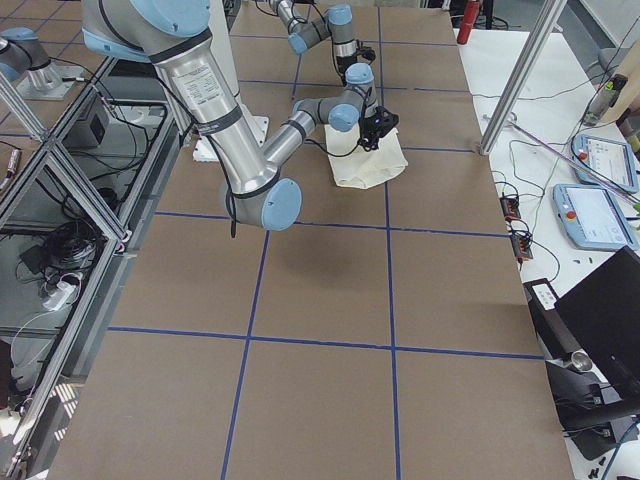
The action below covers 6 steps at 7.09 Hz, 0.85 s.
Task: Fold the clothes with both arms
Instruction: 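Lift the near edge with both grippers and fold it over the far half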
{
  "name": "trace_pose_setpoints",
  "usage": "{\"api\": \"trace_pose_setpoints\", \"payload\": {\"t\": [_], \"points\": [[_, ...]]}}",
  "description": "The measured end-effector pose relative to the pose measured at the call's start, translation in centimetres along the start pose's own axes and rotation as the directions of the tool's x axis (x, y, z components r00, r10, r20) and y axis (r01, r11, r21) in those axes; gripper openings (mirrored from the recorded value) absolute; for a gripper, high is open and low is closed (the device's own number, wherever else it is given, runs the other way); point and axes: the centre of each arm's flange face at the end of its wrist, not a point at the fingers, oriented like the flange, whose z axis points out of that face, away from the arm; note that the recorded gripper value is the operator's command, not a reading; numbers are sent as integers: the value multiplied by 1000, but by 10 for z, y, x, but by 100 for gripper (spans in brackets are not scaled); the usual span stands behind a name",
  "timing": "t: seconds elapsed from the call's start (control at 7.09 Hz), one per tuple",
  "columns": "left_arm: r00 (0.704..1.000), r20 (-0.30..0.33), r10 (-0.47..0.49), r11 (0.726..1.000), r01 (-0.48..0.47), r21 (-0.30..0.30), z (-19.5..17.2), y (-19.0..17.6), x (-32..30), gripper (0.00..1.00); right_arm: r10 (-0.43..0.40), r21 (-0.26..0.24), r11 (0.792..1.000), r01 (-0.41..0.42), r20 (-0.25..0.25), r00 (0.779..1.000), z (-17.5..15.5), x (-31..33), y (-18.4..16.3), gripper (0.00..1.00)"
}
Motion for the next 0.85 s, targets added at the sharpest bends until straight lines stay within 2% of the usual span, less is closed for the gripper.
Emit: {"api": "trace_pose_setpoints", "payload": {"t": [0.42, 0.85], "points": [[999, -15, 30, 998, -30, 57, 22, -48, 11, 0, -1, 17, 1000, 2, -30, 1000, 35, -33, -12, 0], [998, -23, 60, 993, -57, 100, 51, -78, 7, 0, -28, 26, 999, 29, -68, 997, 56, -41, -19, 0]]}}
